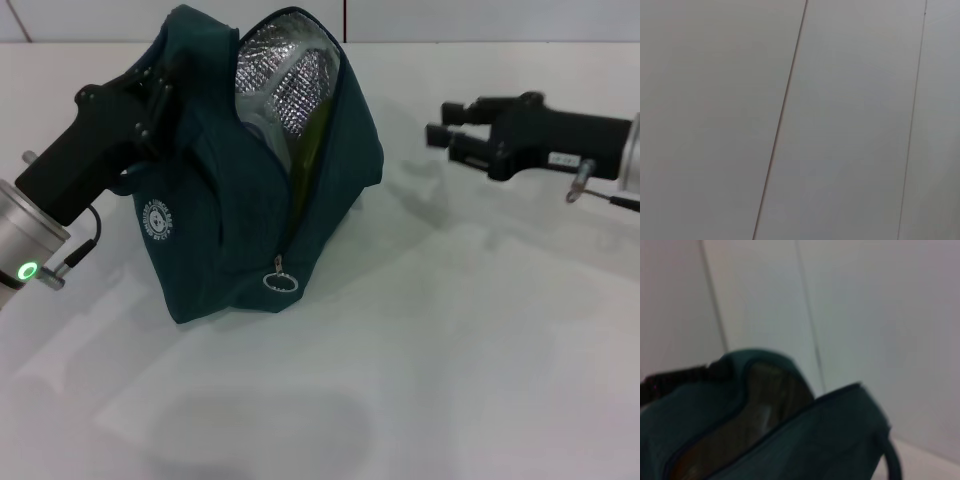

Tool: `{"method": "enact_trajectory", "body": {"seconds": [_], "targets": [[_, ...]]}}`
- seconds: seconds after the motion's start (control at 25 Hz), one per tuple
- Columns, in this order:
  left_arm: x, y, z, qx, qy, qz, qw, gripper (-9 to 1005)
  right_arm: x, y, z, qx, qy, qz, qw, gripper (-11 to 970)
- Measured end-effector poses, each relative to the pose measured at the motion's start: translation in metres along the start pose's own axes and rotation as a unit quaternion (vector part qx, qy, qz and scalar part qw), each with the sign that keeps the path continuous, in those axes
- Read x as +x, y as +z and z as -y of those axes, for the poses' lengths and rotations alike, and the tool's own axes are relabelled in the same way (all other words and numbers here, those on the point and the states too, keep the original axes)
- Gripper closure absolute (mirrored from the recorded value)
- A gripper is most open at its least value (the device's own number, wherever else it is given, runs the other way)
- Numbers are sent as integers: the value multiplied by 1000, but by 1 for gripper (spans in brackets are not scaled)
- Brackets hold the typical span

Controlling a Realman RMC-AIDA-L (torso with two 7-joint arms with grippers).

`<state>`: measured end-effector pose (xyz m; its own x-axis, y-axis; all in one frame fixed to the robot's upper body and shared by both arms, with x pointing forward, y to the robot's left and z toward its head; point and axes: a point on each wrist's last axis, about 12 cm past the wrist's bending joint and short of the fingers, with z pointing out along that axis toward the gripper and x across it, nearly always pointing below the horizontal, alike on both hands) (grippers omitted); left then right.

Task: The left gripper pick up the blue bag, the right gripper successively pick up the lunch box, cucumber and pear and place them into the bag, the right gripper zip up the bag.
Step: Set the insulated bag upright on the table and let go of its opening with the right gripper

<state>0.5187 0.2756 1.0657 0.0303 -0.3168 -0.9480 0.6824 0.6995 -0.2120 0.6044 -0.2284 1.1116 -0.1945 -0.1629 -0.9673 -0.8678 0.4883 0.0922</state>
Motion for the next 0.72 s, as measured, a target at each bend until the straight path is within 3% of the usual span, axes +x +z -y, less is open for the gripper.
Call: {"method": "enact_trajectory", "body": {"seconds": [0.24, 0.44, 0.72], "targets": [[0, 0, 0, 1, 0, -1, 1000, 949, 6, 28, -13, -27, -21, -48, 998, 628], [1, -1, 1, 1, -1, -2, 1000, 949, 3, 50, -20, -33, -49, -71, 996, 504], [0, 0, 1, 3, 0, -1, 1000, 949, -6, 71, -32, -71, -83, -89, 990, 496]]}}
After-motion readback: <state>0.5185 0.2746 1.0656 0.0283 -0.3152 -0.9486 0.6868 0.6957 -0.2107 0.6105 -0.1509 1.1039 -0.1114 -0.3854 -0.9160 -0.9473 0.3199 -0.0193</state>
